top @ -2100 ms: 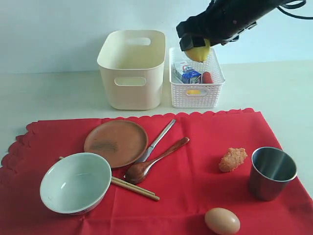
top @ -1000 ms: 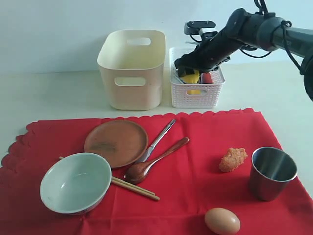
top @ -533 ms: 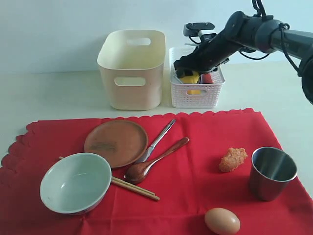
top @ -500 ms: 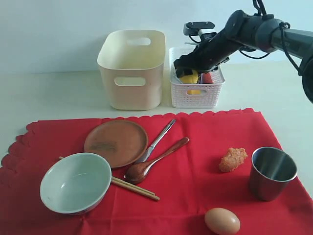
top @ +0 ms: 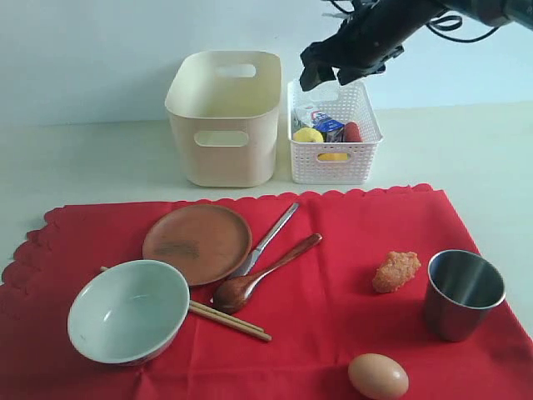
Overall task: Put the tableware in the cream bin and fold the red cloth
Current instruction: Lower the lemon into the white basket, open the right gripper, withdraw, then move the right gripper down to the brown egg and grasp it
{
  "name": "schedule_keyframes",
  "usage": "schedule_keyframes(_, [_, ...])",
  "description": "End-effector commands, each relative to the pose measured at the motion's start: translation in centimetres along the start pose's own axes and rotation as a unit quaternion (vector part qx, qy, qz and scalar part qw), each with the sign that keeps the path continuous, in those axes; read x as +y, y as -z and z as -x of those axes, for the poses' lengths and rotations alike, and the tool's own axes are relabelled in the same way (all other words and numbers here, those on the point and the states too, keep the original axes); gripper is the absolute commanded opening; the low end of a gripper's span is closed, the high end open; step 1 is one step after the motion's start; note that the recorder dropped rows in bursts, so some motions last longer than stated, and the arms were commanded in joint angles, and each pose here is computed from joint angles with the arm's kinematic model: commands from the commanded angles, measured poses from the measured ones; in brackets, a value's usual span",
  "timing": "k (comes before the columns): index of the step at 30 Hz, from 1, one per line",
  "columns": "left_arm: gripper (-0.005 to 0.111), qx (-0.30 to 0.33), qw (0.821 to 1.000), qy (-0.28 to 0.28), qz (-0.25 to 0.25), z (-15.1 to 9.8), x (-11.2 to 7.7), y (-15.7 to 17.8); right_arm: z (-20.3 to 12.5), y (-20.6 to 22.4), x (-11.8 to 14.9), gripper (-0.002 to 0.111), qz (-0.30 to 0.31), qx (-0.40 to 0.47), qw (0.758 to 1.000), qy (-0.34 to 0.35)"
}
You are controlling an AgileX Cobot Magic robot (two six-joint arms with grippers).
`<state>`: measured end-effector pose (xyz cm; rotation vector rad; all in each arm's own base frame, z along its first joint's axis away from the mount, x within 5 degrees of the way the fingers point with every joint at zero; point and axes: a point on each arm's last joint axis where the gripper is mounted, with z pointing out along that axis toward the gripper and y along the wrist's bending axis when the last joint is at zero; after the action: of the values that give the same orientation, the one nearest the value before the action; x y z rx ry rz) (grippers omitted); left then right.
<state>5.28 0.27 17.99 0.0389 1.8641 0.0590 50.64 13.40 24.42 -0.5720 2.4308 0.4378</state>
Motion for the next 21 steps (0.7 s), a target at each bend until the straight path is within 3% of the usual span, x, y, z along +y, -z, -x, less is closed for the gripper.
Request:
schedule_keyframes(1, [0.094,-0.006,1.0,-0.001,0.001,0.0,0.0,0.0,0.8,3.3,1.0,0.07,-0.004,0.01,1.0,-0.001])
schedule_keyframes(12, [0.094,-0.006,1.0,-0.001,0.001,0.0,0.0,0.0,0.9,10.4,2.7,0.07,-0.04,0.035,0.998,0.015])
schedule_keyframes(21, [0.094,-0.006,1.0,-0.001,0.001,0.0,0.0,0.0,-1.6,14.6,4.5,0.07,-0.045,0.032,0.998,0.02])
